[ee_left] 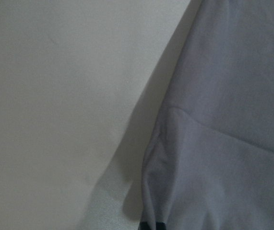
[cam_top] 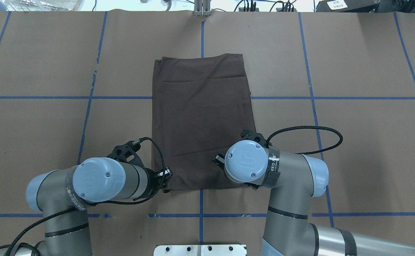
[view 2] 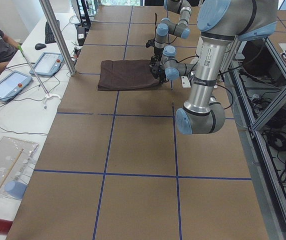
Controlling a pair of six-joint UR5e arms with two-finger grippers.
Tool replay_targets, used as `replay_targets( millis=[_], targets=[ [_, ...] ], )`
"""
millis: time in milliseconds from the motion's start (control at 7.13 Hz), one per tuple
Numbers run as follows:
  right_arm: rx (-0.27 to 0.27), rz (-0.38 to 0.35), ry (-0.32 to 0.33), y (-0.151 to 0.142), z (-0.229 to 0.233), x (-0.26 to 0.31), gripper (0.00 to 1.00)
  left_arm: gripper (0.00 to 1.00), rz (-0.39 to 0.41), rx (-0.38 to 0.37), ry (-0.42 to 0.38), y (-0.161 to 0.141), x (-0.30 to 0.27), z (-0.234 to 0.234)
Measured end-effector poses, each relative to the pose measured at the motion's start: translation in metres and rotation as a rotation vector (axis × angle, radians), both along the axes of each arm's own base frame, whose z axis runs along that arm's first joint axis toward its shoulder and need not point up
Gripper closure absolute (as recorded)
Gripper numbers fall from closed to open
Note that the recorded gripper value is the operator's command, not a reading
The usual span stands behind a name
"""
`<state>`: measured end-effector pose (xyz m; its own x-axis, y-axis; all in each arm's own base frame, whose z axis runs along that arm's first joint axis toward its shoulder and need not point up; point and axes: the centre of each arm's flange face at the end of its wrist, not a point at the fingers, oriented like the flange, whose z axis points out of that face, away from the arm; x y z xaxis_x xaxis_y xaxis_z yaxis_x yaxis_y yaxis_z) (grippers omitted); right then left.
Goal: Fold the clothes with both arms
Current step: 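Grasp the near corners of the shirt with both grippers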
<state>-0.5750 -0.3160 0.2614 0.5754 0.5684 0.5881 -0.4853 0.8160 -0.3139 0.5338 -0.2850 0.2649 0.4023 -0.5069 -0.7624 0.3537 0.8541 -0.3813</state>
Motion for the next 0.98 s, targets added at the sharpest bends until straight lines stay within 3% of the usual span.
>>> replay_targets(
  millis=[561,982],
  targets=[
    [-0.015,-0.008,0.026,0.002,0.016,-0.003,0.00,1.00,0.000,0.002,0.006,0.000,-0.001,-0.003],
    [-0.011,-0.020,0.005,0.012,0.030,-0.003,0.00,1.00,-0.001,0.002,0.009,-0.001,-0.002,-0.005]
  ],
)
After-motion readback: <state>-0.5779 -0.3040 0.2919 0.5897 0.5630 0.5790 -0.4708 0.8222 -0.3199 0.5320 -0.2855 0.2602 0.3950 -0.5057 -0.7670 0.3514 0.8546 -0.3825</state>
